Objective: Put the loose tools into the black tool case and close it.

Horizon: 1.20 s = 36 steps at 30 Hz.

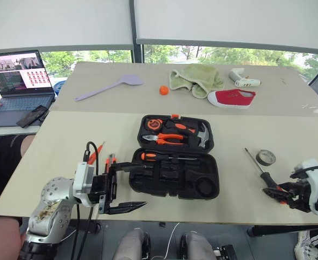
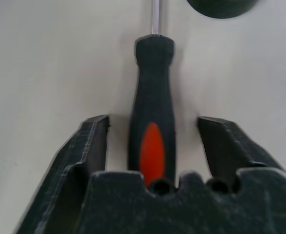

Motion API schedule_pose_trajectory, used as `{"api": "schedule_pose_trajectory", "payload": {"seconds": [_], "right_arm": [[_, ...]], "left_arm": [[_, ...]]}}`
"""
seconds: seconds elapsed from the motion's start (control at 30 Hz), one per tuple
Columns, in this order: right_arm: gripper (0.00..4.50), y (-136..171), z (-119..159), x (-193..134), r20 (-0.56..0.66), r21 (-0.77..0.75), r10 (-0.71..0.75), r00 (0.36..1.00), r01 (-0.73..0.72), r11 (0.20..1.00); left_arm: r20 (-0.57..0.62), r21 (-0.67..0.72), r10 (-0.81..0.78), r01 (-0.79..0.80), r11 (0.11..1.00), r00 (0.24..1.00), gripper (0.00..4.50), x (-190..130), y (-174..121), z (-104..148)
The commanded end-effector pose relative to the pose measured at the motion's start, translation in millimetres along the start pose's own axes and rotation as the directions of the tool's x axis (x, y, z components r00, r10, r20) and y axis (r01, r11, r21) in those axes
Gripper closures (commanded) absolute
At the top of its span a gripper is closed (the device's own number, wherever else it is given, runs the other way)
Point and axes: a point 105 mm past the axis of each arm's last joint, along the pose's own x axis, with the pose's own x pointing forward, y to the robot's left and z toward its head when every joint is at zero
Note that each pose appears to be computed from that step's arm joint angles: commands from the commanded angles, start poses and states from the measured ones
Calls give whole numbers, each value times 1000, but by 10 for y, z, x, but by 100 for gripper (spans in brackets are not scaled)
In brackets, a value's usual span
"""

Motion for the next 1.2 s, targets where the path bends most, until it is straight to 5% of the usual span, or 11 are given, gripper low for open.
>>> {"api": "schedule_pose_trajectory", "payload": {"seconds": [0.03, 0.1, 0.23, 0.37, 0.53, 0.7, 0.9, 1.2], "right_arm": [[277, -20, 20, -77, -27, -17, 7, 1000, -8, 1000], [346, -6, 99, -99, 27, -35, 27, 999, -26, 999], [349, 106, 411, -206, 236, -241, 141, 961, -82, 967], [349, 405, 772, -456, 406, -518, 374, 834, -127, 846], [349, 1100, 1085, -379, 213, -759, 627, 749, -277, 589], [349, 1577, 1339, -47, -20, -811, 644, 765, -389, 438], [349, 1829, 1532, 227, -177, -840, 556, 812, -419, 345], [349, 1718, 1357, 390, -285, -811, 446, 848, -462, 360]], "left_arm": [[-11, 44, -3, 3, 999, 1000, 0, -11, -21, 79], [-13, 50, 8, -7, 999, 1000, 0, -21, -9, 77], [1, 60, 52, -52, 997, 999, 0, -43, 49, 99], [-1, 61, 120, -120, 991, 993, 0, -133, 92, 119], [-53, 51, 272, -269, 962, 961, 0, -415, 137, 42], [-124, 40, 360, -358, 933, 924, 0, -667, 99, -76], [-124, 52, 388, -385, 922, 913, 0, -650, 55, -62], [-128, 55, 405, -401, 914, 905, 0, -606, -7, -69]]}}
